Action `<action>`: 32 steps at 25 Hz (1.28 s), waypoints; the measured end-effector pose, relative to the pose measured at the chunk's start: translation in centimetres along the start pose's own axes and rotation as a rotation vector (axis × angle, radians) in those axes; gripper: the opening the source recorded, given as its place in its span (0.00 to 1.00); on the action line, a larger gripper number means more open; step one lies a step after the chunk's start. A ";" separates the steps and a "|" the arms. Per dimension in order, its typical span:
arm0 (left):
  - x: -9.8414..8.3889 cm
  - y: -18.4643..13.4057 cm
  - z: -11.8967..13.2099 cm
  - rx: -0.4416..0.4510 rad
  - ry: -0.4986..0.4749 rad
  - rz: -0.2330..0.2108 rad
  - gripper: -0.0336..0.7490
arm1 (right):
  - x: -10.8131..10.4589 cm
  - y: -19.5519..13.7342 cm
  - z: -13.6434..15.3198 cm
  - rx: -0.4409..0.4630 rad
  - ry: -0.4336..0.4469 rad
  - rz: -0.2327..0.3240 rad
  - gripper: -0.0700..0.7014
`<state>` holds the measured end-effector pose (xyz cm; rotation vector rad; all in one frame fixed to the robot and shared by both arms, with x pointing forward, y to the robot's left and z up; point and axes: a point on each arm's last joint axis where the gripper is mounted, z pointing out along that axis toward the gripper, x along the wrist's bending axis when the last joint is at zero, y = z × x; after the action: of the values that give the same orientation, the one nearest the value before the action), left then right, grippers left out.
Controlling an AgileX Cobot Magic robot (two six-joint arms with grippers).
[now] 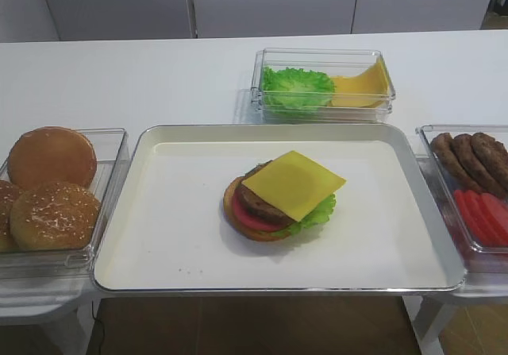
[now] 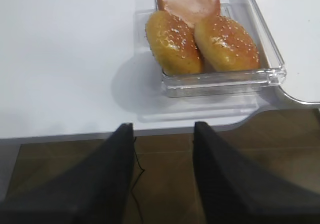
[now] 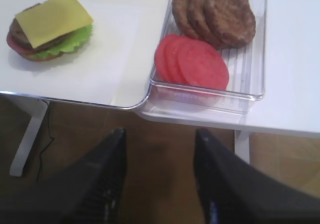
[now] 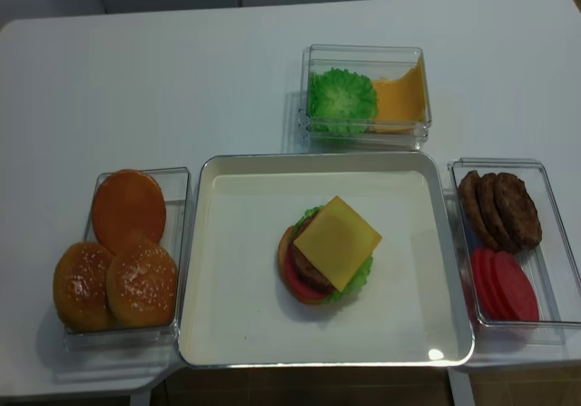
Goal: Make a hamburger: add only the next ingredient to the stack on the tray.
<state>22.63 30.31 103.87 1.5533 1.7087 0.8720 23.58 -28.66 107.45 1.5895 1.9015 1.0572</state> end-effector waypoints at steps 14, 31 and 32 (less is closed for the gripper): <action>0.0 0.0 0.0 0.000 0.000 0.000 0.42 | -1.2 -3.2 1.1 -0.097 -0.085 -0.054 0.52; 0.0 0.0 0.0 0.000 0.000 0.000 0.42 | -1.3 -3.2 1.4 -0.097 -0.091 -0.055 0.42; 0.0 0.0 0.0 0.000 0.000 0.000 0.42 | -1.3 -3.2 1.4 -0.097 -0.091 -0.055 0.41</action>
<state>22.63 30.31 103.87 1.5533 1.7087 0.8720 22.92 -29.65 103.90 1.4967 1.7963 1.0208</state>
